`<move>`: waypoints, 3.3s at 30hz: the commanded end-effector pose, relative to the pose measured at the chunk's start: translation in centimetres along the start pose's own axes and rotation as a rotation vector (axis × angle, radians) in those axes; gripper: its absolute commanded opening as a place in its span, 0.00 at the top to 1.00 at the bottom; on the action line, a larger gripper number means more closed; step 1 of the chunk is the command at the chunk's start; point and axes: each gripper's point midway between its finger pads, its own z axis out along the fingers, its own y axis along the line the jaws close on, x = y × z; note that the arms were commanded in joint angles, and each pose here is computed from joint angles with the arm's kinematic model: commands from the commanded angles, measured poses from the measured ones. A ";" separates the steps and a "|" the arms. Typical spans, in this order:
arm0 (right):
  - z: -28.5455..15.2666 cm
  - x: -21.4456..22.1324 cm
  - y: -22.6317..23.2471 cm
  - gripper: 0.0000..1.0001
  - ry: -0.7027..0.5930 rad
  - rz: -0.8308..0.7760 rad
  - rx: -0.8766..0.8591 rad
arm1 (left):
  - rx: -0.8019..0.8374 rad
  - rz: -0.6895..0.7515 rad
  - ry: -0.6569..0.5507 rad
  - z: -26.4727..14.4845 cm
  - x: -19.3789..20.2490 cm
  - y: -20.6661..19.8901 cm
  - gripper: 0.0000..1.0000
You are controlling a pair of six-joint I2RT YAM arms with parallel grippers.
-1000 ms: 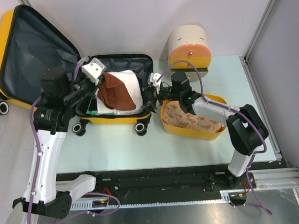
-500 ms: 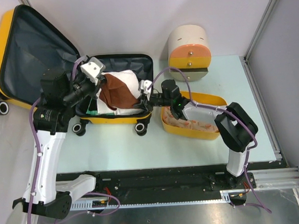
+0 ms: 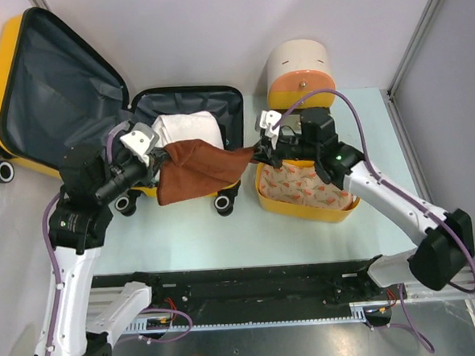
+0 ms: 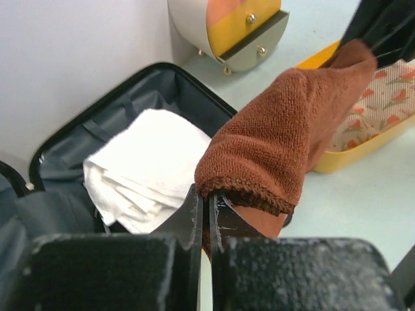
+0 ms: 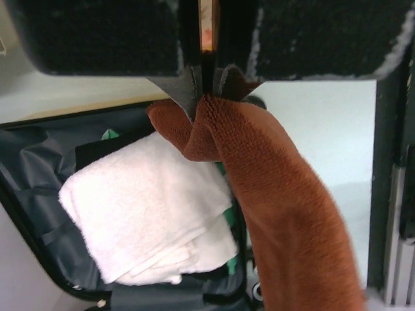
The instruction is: Open, take out, and arrange the luggage
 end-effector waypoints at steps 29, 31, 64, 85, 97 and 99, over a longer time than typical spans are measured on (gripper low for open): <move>7.6 7.7 -15.8 0.29 0.361 0.247 0.210 | -0.336 -0.552 0.359 7.9 15.0 18.9 0.25; 7.6 7.9 -14.0 0.31 0.358 0.242 0.143 | -0.289 -0.543 0.330 7.2 13.9 17.2 0.27; 16.1 12.2 -6.6 0.37 0.447 -0.071 0.044 | -0.226 -0.801 0.412 10.7 18.7 15.5 0.66; 17.3 6.2 -6.4 0.17 0.196 -0.023 0.067 | -0.092 -1.052 0.224 9.9 10.7 13.9 1.00; 18.4 5.8 -6.2 0.10 0.140 -0.058 0.113 | -0.175 -1.268 0.178 10.2 8.7 15.5 1.00; 18.3 6.7 -7.3 0.10 0.161 -0.066 0.170 | -0.168 -1.278 0.178 10.4 8.7 15.6 1.00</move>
